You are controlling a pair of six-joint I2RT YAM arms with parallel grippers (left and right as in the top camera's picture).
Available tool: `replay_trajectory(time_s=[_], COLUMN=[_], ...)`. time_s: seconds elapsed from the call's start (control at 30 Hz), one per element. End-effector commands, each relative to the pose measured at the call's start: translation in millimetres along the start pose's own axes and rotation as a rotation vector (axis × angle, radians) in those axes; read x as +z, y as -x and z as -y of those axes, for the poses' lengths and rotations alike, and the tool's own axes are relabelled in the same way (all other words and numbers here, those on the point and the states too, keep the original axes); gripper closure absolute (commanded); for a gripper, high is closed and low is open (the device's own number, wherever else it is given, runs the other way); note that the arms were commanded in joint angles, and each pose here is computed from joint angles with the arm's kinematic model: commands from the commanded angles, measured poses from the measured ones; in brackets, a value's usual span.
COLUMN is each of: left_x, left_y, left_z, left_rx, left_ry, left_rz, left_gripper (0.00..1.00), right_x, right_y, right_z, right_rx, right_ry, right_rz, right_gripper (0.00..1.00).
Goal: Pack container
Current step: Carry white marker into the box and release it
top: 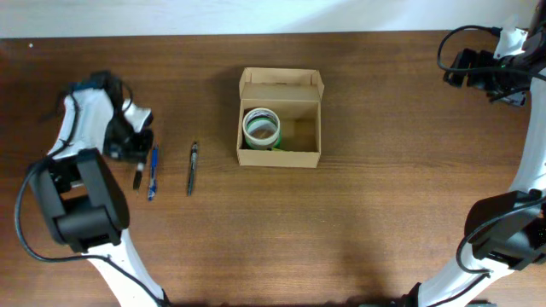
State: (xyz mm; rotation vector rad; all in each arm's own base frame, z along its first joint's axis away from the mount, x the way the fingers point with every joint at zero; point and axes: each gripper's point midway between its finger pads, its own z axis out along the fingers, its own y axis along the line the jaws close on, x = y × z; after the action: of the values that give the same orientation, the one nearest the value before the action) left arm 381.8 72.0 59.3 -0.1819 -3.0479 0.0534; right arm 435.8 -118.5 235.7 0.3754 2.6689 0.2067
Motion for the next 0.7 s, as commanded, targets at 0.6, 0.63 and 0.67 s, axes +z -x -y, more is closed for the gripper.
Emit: replay_trajectory(time_s=[0.6,0.63,0.67], left_x=[-174,-166,-157], left_y=[55,54,52], left_z=[293,300,309], left_rx=[1.319,1.345,1.367], left_ry=[0.159,0.153,0.143], left_rz=[0.451,0.433,0.411], left_gripper=[0.99,0.98,0.98], right_x=[3,3,3], right_y=[-1,-1,-1], right_z=[2,2,2], right_rx=[0.008,0.008,0.007], right_ry=[-0.006,-0.006,-0.006], right_rz=[-0.008,-0.008,-0.008], right_gripper=[0.01,0.01,0.01])
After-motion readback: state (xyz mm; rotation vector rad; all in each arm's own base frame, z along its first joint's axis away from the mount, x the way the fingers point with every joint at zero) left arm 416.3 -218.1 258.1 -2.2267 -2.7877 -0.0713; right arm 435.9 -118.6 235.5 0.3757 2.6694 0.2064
